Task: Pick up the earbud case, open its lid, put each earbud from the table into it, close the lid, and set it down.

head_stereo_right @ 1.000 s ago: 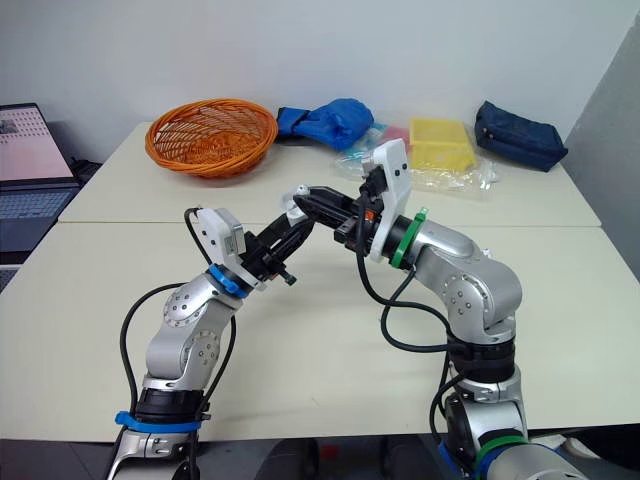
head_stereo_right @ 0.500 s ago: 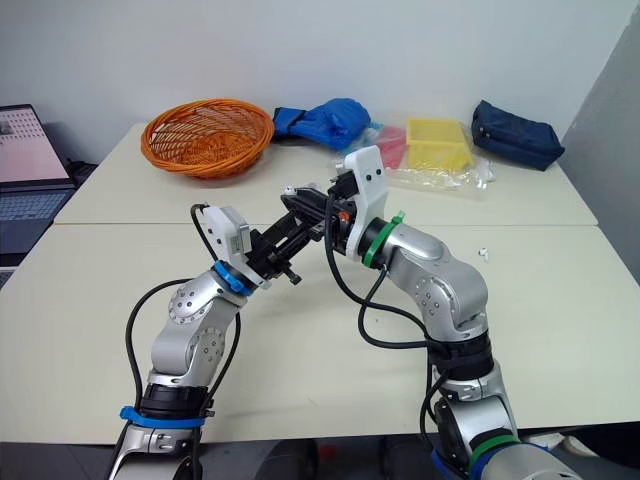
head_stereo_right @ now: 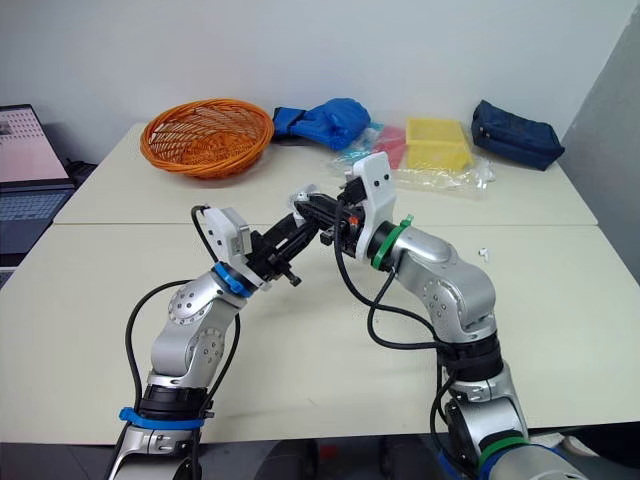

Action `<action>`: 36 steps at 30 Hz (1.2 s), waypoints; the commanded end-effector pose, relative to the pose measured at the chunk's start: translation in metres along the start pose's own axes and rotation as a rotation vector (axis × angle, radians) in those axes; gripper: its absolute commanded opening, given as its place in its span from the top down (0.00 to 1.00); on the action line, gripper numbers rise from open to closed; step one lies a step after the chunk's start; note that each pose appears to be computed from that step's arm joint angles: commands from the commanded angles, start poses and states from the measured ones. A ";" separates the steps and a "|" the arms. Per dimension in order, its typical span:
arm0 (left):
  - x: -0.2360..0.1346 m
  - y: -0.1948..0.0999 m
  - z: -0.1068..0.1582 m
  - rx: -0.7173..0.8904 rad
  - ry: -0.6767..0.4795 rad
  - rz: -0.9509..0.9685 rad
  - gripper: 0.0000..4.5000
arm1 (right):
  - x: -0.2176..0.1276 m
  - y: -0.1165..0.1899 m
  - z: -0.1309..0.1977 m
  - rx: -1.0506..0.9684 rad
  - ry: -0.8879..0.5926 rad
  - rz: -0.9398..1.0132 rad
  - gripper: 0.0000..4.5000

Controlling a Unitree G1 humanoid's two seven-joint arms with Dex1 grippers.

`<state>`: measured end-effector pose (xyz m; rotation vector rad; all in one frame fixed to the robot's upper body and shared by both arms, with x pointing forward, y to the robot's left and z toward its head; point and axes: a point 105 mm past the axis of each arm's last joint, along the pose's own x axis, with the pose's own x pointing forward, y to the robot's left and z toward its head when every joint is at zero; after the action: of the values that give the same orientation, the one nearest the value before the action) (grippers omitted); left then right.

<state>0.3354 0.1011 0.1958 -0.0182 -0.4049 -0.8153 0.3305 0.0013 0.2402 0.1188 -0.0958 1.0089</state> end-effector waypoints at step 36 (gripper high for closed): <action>-0.001 0.000 0.017 0.028 -0.037 -0.035 0.83 | -0.063 -0.013 0.052 -0.137 -0.080 0.050 0.16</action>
<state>0.3351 0.1041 0.1949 -0.0149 -0.3869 -0.8314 0.3124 -0.0551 0.2705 0.0369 -0.1992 1.0488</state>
